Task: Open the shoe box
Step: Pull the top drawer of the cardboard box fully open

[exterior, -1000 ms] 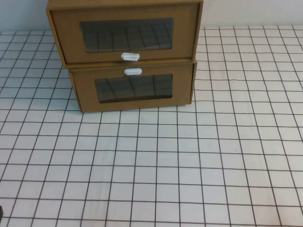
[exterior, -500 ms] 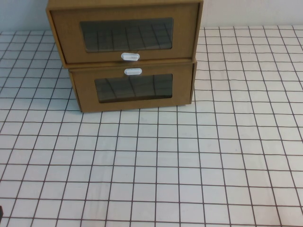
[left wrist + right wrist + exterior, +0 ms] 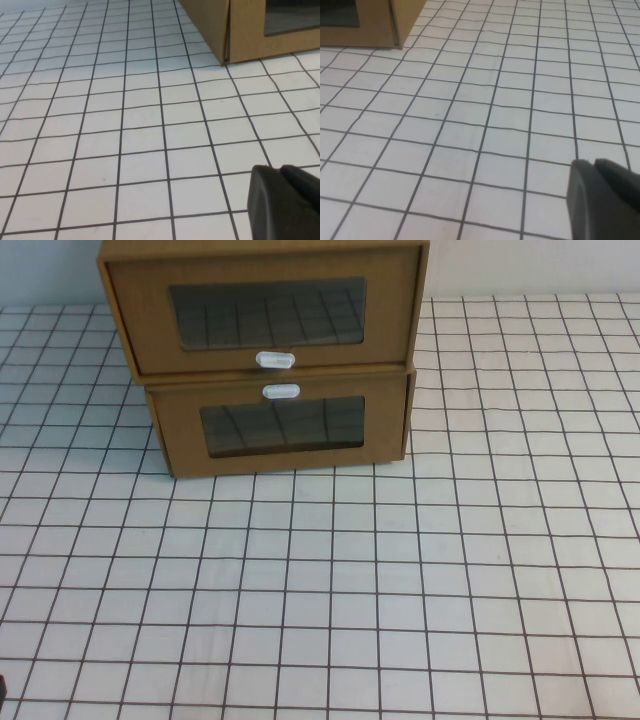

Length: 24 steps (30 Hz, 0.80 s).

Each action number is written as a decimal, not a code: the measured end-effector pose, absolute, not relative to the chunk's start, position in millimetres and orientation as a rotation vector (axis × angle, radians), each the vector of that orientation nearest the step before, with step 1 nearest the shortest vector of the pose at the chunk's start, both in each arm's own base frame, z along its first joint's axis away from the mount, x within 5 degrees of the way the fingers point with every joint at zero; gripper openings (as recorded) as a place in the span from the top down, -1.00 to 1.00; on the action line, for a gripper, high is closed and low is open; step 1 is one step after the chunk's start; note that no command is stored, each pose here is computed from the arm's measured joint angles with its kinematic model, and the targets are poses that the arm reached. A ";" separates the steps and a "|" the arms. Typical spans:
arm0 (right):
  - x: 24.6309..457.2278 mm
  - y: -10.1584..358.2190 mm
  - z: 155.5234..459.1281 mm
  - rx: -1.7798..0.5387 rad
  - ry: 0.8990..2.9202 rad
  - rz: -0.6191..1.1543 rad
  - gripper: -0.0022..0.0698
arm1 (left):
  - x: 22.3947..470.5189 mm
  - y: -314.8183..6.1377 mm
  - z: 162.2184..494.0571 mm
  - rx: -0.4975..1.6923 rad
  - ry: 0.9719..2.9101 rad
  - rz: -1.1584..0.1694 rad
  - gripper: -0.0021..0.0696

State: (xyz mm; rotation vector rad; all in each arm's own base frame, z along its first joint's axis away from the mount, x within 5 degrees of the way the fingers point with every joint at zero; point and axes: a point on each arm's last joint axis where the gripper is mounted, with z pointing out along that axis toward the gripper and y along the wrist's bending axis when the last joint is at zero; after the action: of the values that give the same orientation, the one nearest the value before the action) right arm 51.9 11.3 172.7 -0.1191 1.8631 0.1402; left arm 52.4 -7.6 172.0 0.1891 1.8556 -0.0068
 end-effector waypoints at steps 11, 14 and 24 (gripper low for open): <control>51.9 11.3 172.7 -0.119 1.863 0.140 0.98 | 54.3 -12.2 182.1 -0.041 1.758 -0.259 0.95; 51.9 11.3 172.7 -0.119 1.863 0.140 0.98 | 55.5 -12.0 190.6 -0.213 1.660 -0.422 0.95; 51.9 11.3 172.7 -0.119 1.863 0.140 0.98 | 56.5 -5.8 201.5 -0.367 1.514 -0.505 0.95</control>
State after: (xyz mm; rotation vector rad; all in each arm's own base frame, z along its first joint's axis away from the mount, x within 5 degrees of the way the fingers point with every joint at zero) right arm 51.9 11.3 172.7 -0.1191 1.8631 0.1402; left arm 56.5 -5.8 201.5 -0.3673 1.5144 -0.5050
